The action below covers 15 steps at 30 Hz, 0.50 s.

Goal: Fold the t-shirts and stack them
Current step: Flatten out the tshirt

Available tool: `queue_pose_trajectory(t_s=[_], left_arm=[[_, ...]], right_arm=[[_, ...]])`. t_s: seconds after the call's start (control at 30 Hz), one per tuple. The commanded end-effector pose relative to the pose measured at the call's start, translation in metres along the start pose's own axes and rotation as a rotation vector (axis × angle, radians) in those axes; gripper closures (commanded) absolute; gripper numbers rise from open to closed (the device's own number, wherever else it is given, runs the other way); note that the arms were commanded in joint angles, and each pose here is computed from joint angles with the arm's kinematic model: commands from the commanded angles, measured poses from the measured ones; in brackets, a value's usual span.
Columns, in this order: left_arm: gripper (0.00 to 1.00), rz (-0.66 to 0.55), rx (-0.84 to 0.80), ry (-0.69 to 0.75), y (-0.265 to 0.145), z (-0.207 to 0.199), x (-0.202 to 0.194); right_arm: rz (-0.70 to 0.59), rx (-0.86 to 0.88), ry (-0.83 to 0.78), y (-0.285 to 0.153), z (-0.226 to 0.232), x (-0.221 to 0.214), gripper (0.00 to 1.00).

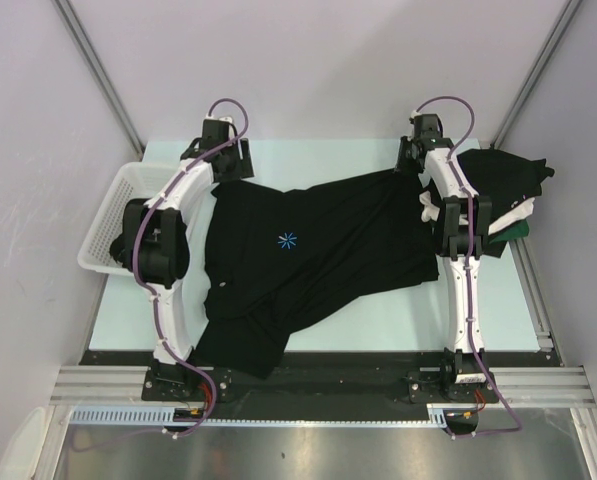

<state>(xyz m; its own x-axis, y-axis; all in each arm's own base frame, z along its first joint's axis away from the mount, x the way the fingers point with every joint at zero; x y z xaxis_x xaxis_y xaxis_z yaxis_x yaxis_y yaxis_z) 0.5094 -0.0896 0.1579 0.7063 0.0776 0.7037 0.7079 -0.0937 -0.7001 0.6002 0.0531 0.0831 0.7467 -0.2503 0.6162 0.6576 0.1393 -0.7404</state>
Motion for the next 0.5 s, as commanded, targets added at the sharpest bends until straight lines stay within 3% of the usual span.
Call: queue_pose_trajectory(t_s=[0.0,0.17,0.23,0.33,0.37,0.47], left_arm=[[0.24,-0.096,-0.019,0.021,-0.024,-0.001,0.023],[0.24,-0.1,-0.02,0.002,-0.021,0.001,0.022],[0.24,-0.099,-0.02,0.0,-0.02,0.001,0.022],[0.25,-0.103,-0.02,-0.001,-0.02,0.002,0.023],[0.24,-0.105,-0.043,0.002,-0.021,-0.001,0.024],[0.24,-0.106,-0.054,0.002,-0.019,-0.003,0.025]], right_arm=[[-0.039,0.009,-0.038,-0.003,0.004,0.01,0.78],[-0.053,-0.005,-0.048,-0.006,0.002,0.015,0.98],[-0.065,-0.016,-0.05,-0.008,0.001,0.018,1.0],[-0.084,-0.033,-0.054,-0.013,0.0,0.024,0.75],[-0.093,-0.031,-0.058,-0.016,0.0,0.028,0.58],[-0.108,-0.034,-0.068,-0.019,-0.002,0.034,0.47]])
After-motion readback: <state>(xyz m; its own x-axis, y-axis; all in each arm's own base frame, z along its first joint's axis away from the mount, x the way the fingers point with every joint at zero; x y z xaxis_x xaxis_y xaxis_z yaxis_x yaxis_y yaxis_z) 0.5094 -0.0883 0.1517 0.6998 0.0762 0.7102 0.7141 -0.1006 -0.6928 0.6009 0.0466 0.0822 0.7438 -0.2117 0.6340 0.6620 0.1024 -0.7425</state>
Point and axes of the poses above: each gripper's point midway between its finger pads, its own y axis out along the fingers, its own z axis along the line the jaws close on, x = y × z, the point moved 5 cm from there along -y, back along the fingers, and after that the axes turned 4 degrees about y, right-handed, at the moved point
